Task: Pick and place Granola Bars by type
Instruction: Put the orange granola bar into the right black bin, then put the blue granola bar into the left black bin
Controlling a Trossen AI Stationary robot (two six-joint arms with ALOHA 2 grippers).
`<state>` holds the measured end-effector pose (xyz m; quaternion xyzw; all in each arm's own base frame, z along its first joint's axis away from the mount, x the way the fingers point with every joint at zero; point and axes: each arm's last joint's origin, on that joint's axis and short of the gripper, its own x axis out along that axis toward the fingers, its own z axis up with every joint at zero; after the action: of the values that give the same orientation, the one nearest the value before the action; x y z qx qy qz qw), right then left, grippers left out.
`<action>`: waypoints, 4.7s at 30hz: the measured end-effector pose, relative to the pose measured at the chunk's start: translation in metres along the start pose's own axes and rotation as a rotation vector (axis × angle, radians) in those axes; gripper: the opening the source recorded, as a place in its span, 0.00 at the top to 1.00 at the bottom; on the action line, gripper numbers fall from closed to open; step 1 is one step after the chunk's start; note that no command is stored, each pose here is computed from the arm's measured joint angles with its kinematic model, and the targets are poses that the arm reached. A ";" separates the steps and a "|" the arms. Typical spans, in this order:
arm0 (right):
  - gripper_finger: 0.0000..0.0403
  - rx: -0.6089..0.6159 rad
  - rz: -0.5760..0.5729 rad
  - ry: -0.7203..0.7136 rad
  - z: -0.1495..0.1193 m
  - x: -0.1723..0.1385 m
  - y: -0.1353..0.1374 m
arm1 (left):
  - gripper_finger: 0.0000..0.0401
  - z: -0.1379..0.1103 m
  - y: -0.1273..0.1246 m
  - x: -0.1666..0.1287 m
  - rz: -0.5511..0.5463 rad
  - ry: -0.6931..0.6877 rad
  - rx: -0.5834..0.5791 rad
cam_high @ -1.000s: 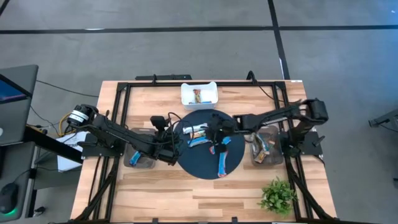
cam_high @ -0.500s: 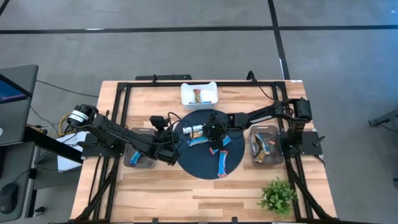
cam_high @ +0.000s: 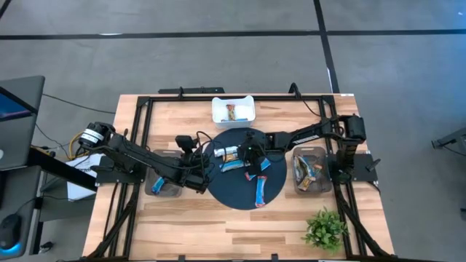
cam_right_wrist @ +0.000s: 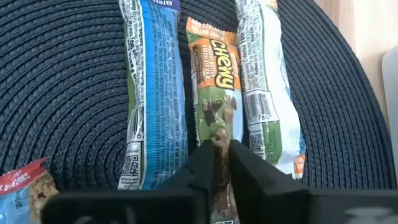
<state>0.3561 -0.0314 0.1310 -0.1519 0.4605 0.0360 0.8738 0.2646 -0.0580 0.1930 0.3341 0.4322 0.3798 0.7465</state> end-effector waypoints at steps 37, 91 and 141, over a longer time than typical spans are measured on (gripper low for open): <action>1.00 0.281 -0.181 0.214 -0.016 -0.189 0.064 | 0.54 0.000 0.002 0.000 0.052 -0.013 0.009; 0.73 0.881 -0.493 0.567 -0.090 -0.206 0.132 | 0.54 0.000 0.003 0.000 0.085 -0.019 0.021; 0.69 0.148 -0.644 -0.171 -0.045 -0.168 0.139 | 0.54 0.052 -0.044 0.101 -0.946 -0.279 -0.174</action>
<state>0.1963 0.1001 0.2120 -0.2223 0.3153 -0.2627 0.8844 0.3579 -0.0019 0.1380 0.0854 0.3993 -0.0139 0.9127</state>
